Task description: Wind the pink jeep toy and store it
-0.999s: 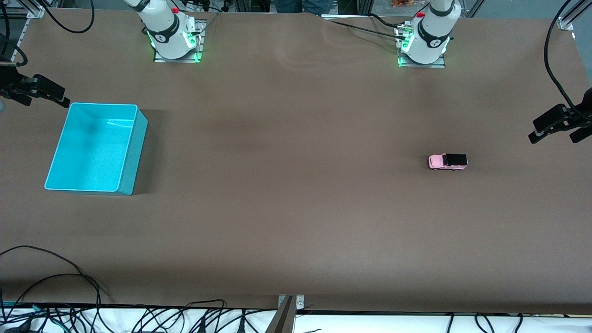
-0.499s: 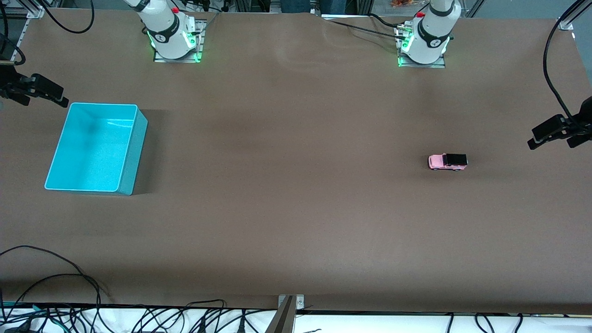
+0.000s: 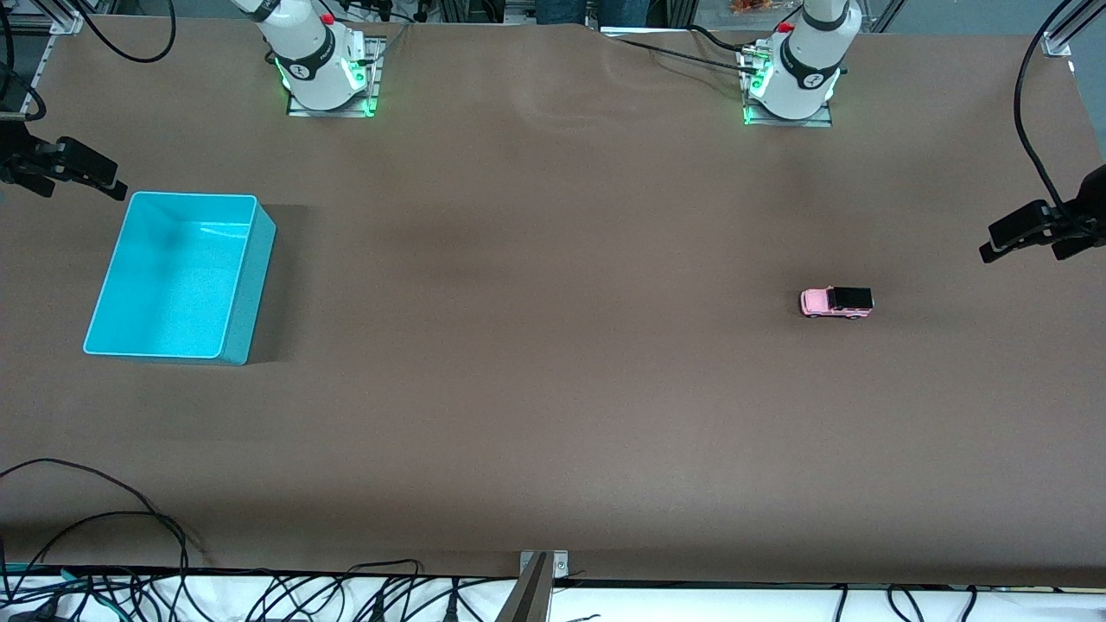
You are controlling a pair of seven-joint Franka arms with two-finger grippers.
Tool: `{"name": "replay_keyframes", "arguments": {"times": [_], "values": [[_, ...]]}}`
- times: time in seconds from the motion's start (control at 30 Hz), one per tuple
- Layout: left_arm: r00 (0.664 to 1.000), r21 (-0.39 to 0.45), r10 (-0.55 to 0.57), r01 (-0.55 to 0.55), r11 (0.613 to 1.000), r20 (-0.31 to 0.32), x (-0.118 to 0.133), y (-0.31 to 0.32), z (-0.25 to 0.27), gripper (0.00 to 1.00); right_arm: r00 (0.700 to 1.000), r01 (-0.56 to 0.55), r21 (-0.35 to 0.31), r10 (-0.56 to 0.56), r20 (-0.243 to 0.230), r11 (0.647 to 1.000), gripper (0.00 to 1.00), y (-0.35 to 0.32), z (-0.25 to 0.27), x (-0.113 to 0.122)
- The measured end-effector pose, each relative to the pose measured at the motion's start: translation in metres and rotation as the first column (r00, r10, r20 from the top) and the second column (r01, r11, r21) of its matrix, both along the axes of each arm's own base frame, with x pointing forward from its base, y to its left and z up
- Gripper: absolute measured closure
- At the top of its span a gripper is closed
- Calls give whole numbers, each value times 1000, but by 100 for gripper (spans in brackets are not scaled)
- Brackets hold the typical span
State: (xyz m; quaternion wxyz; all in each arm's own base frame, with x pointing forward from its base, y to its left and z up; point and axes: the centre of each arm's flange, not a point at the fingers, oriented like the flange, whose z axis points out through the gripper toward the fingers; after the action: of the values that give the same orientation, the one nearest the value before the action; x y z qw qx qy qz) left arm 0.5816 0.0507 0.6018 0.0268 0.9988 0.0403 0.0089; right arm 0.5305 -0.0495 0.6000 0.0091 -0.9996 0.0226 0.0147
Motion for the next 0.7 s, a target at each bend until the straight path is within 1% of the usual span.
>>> {"name": "replay_keyframes", "arguments": {"times": [0.33,0.7], "values": [[999,-6,-34,34,999,-30,-4,-18,0,0,1000,0,0,0,0,1000,0,0,0,0],[999,-7,-41,41,999,-33,-4,-23,0,0,1000,0,0,0,0,1000,0,0,0,0]]}}
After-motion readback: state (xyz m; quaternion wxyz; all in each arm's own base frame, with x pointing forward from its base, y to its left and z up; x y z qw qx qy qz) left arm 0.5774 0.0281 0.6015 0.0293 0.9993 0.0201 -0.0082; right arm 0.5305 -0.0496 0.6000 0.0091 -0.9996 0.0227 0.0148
